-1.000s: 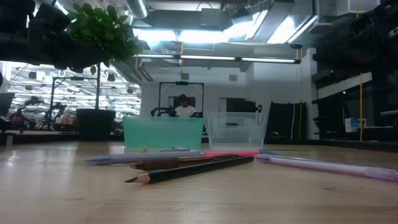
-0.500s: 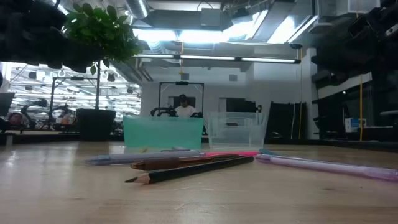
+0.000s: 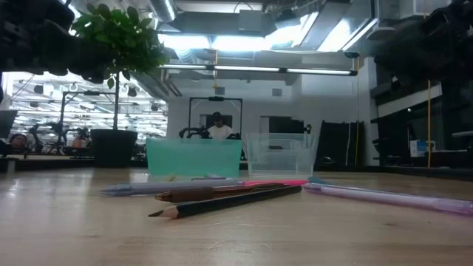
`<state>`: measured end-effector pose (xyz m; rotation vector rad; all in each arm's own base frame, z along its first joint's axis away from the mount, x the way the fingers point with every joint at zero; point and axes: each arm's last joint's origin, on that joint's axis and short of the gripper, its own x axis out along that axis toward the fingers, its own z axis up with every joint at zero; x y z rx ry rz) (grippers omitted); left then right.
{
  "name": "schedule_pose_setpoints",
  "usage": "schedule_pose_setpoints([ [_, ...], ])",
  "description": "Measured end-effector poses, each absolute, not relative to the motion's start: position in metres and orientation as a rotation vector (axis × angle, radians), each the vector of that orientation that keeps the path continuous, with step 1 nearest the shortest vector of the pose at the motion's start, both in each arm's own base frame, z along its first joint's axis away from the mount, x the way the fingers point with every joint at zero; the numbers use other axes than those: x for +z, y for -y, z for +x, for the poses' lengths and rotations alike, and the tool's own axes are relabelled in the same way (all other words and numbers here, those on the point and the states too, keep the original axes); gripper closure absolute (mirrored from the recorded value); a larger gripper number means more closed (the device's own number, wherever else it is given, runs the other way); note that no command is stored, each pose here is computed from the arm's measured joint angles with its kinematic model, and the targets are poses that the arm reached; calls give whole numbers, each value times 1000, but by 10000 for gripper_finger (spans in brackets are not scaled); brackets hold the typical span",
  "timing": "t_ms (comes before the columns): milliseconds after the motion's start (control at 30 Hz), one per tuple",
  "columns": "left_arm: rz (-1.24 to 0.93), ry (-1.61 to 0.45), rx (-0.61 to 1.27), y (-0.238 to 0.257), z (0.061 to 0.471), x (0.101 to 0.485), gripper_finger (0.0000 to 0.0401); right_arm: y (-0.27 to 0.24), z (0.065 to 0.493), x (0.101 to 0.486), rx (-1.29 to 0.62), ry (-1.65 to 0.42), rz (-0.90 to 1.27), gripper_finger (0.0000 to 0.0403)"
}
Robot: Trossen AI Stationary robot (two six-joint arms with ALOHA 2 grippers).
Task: Sort pens & pencils
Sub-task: Put the bottom purple pen into the transparent bin
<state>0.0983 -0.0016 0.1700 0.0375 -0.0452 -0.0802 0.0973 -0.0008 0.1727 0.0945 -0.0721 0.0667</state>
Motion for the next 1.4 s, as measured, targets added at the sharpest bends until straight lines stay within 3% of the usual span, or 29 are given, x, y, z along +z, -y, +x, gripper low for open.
schedule_pose_setpoints([
  [467, 28, 37, 10, -1, 108, 172, 307, 1, 95, 187, 59, 139, -15, 254],
  [700, -24, -31, 51, -2, 114, 172, 307, 2, 100, 188, 21, 67, -30, 254],
  [1200, -25, 9, -16, 1, 134, 177, 307, 4, 130, 205, -1, -48, 1, 254],
  [1400, 10, -26, -40, 11, 150, 198, 307, 3, 142, 207, 41, -10, -5, 254],
])
